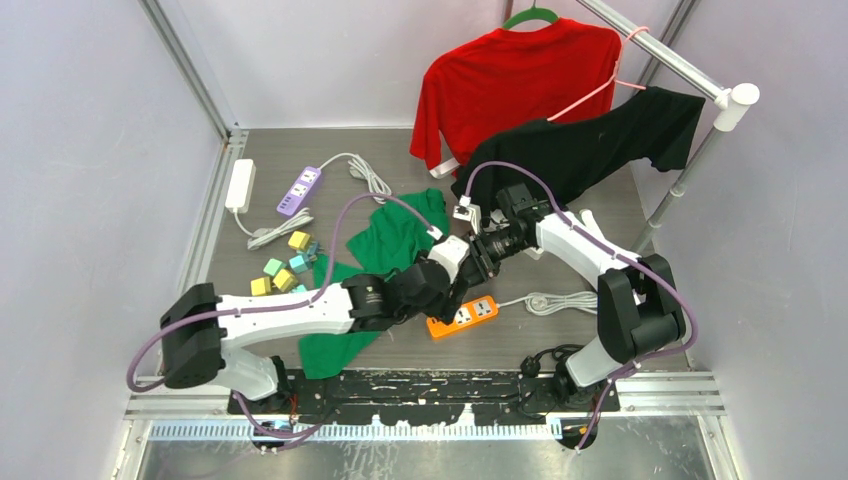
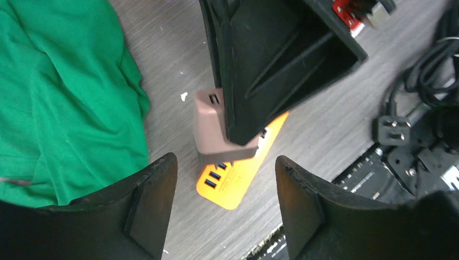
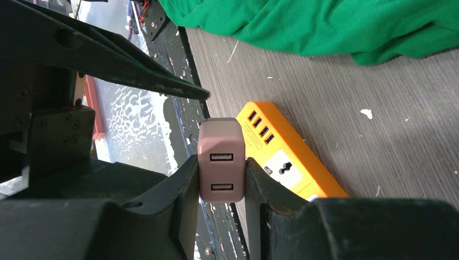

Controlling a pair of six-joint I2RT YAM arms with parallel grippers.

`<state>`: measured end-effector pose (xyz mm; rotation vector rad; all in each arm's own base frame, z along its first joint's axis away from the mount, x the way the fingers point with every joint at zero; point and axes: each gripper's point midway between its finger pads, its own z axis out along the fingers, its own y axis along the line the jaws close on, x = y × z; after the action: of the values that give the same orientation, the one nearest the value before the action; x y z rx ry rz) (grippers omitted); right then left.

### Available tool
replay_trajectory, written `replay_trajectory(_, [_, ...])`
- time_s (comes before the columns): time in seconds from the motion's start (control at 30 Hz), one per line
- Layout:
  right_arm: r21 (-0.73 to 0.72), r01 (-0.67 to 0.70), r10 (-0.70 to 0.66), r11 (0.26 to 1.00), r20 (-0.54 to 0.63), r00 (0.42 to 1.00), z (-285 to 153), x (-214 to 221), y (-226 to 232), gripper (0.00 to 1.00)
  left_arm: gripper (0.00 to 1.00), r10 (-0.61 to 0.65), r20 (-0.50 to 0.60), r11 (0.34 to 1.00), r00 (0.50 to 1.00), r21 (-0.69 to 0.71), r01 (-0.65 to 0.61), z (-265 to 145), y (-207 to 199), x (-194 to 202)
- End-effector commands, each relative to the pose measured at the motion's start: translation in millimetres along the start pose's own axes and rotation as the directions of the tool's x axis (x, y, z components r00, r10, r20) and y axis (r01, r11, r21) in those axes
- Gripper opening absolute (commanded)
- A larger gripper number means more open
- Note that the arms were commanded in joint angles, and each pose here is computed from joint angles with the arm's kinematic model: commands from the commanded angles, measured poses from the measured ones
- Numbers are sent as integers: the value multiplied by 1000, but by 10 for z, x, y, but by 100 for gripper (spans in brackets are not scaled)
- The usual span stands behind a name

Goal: Pull the plug off the socket
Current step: Remove the plug from the socket.

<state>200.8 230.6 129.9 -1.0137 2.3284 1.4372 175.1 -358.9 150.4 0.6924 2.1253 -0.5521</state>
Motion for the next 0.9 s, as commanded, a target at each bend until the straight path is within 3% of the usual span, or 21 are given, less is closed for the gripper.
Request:
replay_trajectory(0.0, [-27,40,-39,999,35,999,-19,-175,86,4,66,16,22,993,1000,-115,-13,61,58,-192])
replay_trajectory(0.27, [-28,36,-35,999,33,999,-14,-169,83,6,64,39,-34,983,999,-177,-44,313,2,-102])
replay_trajectory(0.47, [-30,36,-35,999,31,999,-14,-163,91,9,26,42,-42,980,998,-195,-50,351,16,-90])
replay_trajectory(0.53, [-30,41,-40,999,29,999,-14,-161,94,15,13,45,-46,978,998,-199,-53,343,34,-71])
replay_trajectory(0.6, [-32,54,-53,998,28,998,-19,-155,101,25,4,46,-47,977,998,-208,-55,318,68,-51])
replay_trajectory(0.67, [-29,75,-74,997,27,997,-31,-147,108,40,0,40,-42,974,998,-219,-49,284,120,-14])
replay_trajectory(0.7, [-27,90,-89,996,25,996,-36,-139,109,57,0,38,-38,973,999,-226,-45,263,154,12])
replay_trajectory(0.73, [-26,114,-114,993,25,993,-44,-131,113,92,0,35,-39,971,999,-236,-44,240,207,76])
replay_trajectory(0.77, [-24,136,-136,990,23,990,-52,-122,113,99,0,25,-31,969,999,-244,-32,213,247,107])
replay_trajectory(0.87, [-8,180,-180,984,19,984,-75,-100,105,100,0,-22,16,960,1000,-280,26,94,413,201])
